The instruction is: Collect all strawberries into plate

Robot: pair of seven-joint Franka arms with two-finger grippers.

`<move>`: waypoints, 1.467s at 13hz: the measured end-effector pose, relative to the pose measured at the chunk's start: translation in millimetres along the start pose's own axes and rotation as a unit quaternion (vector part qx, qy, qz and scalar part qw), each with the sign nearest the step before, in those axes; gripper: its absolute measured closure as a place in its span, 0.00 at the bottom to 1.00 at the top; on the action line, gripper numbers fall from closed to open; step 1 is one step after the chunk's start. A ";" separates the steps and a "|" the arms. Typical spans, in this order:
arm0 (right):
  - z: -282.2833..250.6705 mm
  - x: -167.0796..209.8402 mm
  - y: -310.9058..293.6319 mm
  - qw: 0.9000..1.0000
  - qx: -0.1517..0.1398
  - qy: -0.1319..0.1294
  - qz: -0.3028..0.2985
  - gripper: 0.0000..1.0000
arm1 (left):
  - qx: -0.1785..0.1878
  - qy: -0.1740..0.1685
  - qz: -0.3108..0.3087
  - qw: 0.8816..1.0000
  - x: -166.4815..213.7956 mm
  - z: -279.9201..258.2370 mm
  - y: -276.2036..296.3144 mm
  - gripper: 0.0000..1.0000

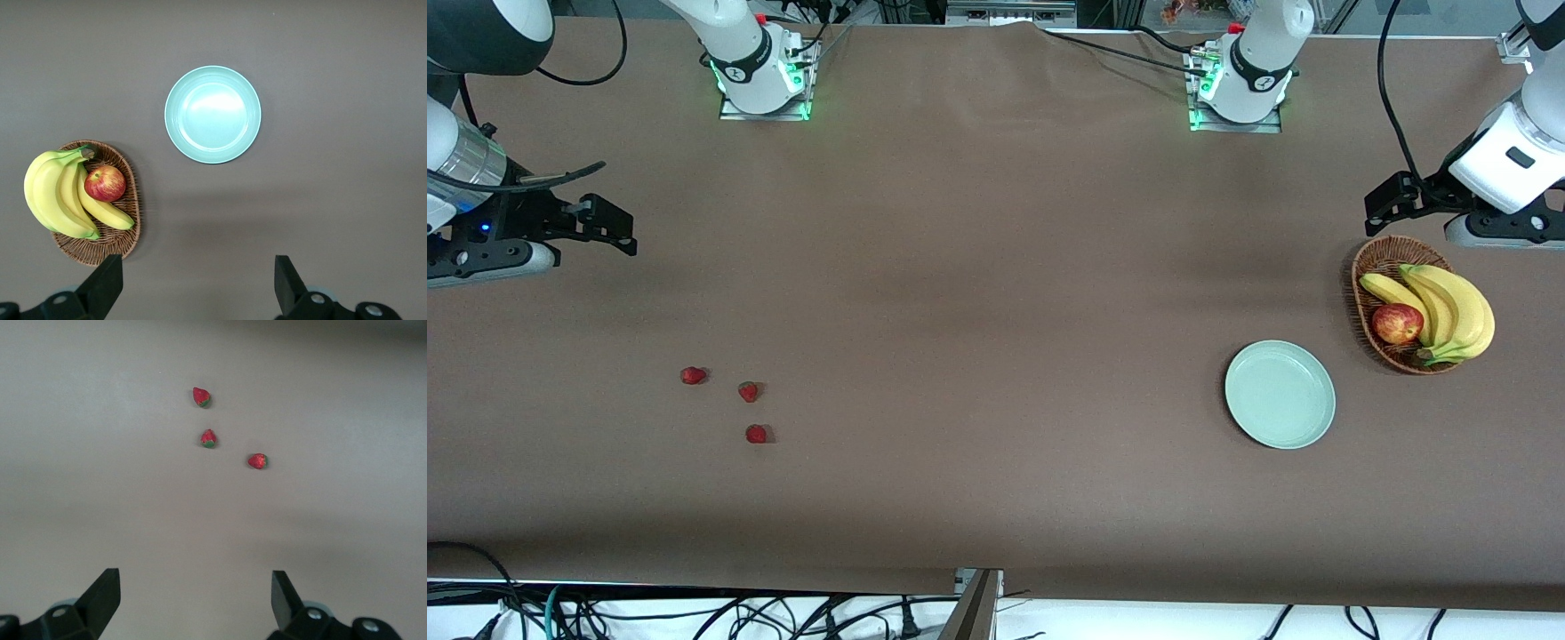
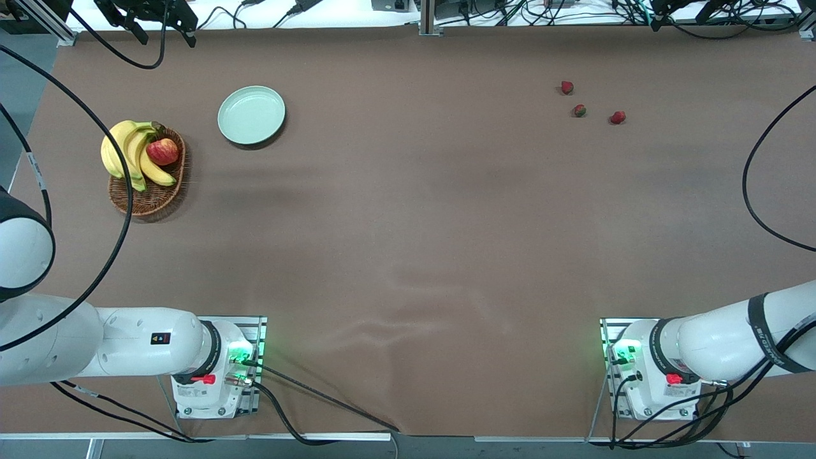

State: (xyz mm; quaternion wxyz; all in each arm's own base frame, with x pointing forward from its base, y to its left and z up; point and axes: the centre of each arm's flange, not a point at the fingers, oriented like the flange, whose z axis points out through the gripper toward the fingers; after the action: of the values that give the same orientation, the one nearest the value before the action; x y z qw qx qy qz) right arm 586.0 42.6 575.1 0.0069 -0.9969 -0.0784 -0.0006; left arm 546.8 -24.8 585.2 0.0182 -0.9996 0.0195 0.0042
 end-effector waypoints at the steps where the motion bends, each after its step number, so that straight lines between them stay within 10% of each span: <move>1: 0.1 0.1 -0.2 1.000 0.000 0.000 0.000 0.00 | 0.000 0.001 0.000 1.000 0.2 -0.6 0.2 0.00; 12: -7.6 5.3 -0.7 1.000 -0.002 0.019 0.000 0.00 | 0.000 0.013 0.014 1.000 1.1 -12.7 16.4 0.00; 19: 178.8 55.3 13.0 0.997 -0.010 -0.071 -0.020 0.00 | 0.000 0.016 0.015 1.000 1.4 -15.2 17.2 0.00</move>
State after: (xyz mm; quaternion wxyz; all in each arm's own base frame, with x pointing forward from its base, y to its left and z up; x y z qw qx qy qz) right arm 642.7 40.8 396.2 -0.0089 -0.9927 -0.0988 0.0691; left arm 547.6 -42.6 599.7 0.0180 -0.9992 0.0345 -0.0117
